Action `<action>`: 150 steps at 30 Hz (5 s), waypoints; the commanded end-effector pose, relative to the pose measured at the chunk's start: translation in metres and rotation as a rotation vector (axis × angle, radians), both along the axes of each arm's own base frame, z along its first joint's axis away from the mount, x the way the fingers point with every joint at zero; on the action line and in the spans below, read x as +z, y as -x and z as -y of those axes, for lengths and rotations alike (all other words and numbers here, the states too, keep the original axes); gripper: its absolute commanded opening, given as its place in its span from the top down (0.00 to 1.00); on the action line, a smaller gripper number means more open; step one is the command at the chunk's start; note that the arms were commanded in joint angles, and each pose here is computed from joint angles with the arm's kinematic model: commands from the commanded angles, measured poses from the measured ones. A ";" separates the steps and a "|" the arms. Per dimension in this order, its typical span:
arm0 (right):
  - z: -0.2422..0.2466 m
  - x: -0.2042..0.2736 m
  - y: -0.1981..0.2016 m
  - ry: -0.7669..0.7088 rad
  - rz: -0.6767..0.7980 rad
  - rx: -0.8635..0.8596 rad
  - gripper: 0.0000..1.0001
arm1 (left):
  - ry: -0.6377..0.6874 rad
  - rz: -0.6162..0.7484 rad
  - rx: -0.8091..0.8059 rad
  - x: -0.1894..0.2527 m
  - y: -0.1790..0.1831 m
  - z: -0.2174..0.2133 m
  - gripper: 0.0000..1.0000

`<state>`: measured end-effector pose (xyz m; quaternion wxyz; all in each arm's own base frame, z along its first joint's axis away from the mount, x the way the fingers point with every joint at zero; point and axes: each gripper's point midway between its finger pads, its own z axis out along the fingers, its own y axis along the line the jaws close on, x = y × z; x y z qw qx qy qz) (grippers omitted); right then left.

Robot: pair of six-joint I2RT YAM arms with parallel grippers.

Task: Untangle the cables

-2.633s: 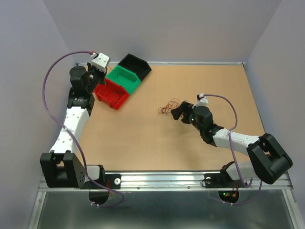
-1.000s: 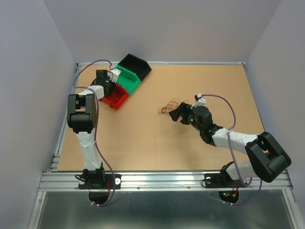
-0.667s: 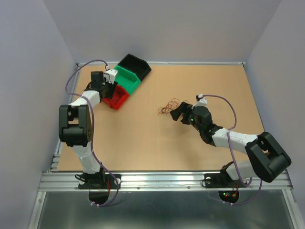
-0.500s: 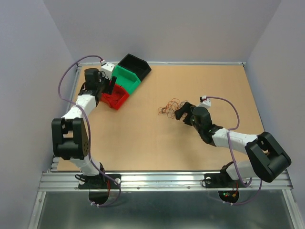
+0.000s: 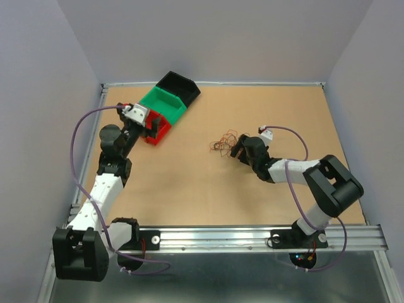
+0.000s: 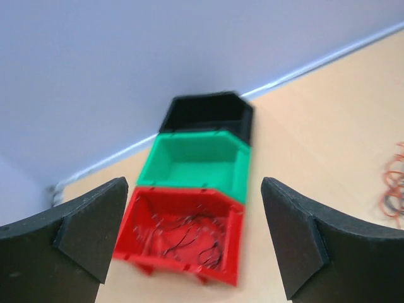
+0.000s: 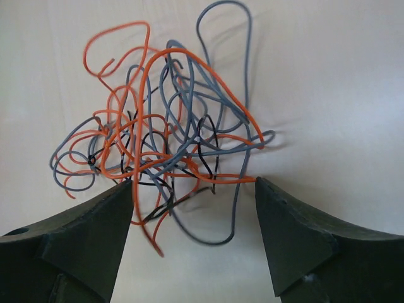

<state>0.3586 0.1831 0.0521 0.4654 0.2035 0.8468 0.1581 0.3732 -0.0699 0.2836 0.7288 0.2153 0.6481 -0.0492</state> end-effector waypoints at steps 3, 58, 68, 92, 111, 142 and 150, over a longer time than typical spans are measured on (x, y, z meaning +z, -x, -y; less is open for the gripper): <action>-0.033 0.000 -0.014 -0.003 -0.006 0.108 0.36 | -0.226 0.065 -0.360 -0.045 0.034 0.104 0.01; -0.152 0.031 0.048 -0.015 0.142 0.625 0.75 | -0.642 -0.303 -0.550 -0.198 0.018 0.192 0.25; -0.156 0.035 0.054 -0.039 0.155 0.654 0.75 | -0.693 -0.296 -0.471 -0.209 -0.004 0.193 0.32; -0.143 0.047 0.053 -0.019 0.195 0.604 0.75 | -0.742 -0.288 -0.515 -0.215 0.015 0.202 1.00; -0.121 0.093 0.061 0.008 0.332 0.565 0.75 | -0.670 -0.145 -0.511 -0.169 0.036 0.188 0.32; -0.102 0.010 0.004 0.150 0.059 0.381 0.60 | -0.487 -0.192 -0.466 -0.145 0.007 0.151 0.19; -0.109 0.048 0.020 0.117 0.197 0.508 1.00 | -0.545 -0.199 -0.615 -0.157 0.030 0.161 0.20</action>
